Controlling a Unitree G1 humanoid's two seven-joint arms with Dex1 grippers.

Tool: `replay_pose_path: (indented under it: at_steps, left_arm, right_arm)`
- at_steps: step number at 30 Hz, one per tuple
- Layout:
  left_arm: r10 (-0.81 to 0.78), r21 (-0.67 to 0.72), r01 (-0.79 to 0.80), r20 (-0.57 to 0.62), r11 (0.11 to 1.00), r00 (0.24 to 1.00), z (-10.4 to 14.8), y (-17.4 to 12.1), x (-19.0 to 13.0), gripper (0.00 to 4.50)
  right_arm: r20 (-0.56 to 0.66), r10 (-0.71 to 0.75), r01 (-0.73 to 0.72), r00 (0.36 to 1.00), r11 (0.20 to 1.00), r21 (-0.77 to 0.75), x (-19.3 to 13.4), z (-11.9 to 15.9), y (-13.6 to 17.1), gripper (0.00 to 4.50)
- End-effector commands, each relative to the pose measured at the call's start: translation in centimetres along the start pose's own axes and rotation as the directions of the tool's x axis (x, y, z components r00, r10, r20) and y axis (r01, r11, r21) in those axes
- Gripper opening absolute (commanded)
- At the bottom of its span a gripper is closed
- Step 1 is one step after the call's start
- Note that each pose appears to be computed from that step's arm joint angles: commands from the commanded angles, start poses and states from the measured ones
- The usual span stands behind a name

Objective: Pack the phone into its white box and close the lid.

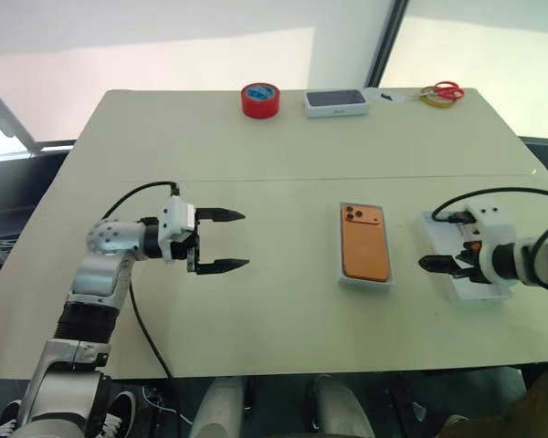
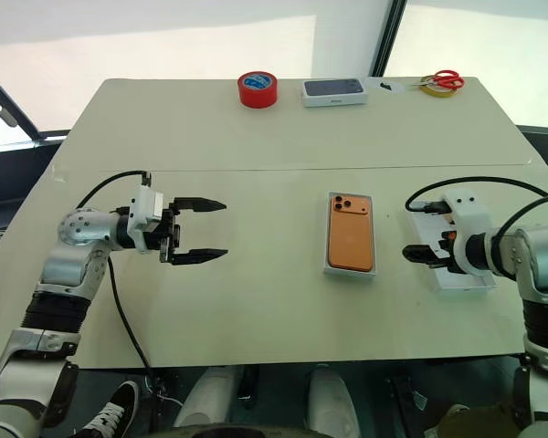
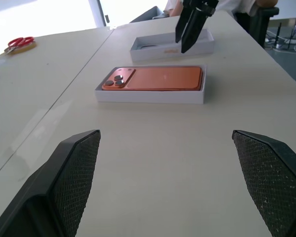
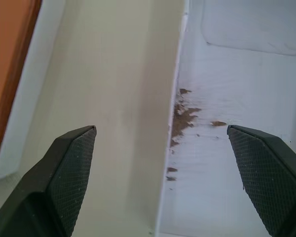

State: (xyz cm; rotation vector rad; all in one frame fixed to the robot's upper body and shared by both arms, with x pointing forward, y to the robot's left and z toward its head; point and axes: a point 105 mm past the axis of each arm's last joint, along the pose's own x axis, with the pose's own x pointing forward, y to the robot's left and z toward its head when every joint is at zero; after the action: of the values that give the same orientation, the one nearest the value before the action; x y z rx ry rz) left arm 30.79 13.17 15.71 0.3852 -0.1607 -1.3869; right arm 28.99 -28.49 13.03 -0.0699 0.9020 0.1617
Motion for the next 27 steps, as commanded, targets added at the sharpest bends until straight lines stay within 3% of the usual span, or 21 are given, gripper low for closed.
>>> replay_pose_path:
  at_steps: [1, 4, 13, 16, 19, 25, 26, 27]
  left_arm:
    - [0.003, 0.021, -0.003, 0.000, 1.000, 1.000, 0.4, 0.1, 0.2, 4.50]
    - [0.004, 0.013, -0.004, 0.006, 1.000, 1.000, 0.4, -0.2, 0.4, 4.50]
    - [0.028, 0.008, -0.029, 0.018, 1.000, 0.999, 0.7, -0.6, 0.6, 4.50]
    - [0.030, 0.008, -0.030, 0.020, 1.000, 0.999, 0.7, -0.7, 0.5, 4.50]
    - [0.073, 0.013, -0.073, 0.011, 0.997, 0.997, 0.4, 0.1, 0.4, 3.64]
    - [0.071, -0.039, -0.071, 0.017, 0.997, 0.997, 0.2, 0.3, 0.5, 0.40]
    - [0.084, -0.040, -0.083, 0.021, 0.996, 0.996, 0.2, 0.5, 0.6, 0.05]
    - [0.098, -0.050, -0.096, 0.030, 0.994, 0.995, 0.3, 0.7, 0.6, 0.05]
  right_arm:
    - [-0.019, -0.025, 0.025, 1.000, 1.000, -0.019, 0.3, 0.1, -0.4, 4.44]
    - [-0.027, -0.013, 0.013, 1.000, 1.000, -0.020, 0.7, 0.2, -0.4, 4.44]
    - [-0.029, -0.030, 0.028, 0.999, 0.997, -0.066, 1.6, 0.5, -0.1, 0.03]
    - [-0.016, -0.054, 0.053, 0.998, 0.996, -0.073, 1.6, 0.7, -0.4, 0.03]
    - [0.032, -0.086, 0.087, 0.996, 0.994, -0.062, 1.4, 1.7, -0.9, 0.00]
    - [0.306, -0.079, 0.101, 0.949, 0.993, -0.056, 0.4, 7.5, -0.3, 0.00]
    - [0.359, -0.061, 0.080, 0.931, 0.996, -0.037, 0.2, 8.6, 0.1, 0.00]
    - [0.408, -0.041, 0.065, 0.912, 0.997, -0.043, 0.1, 9.5, 0.6, 0.00]
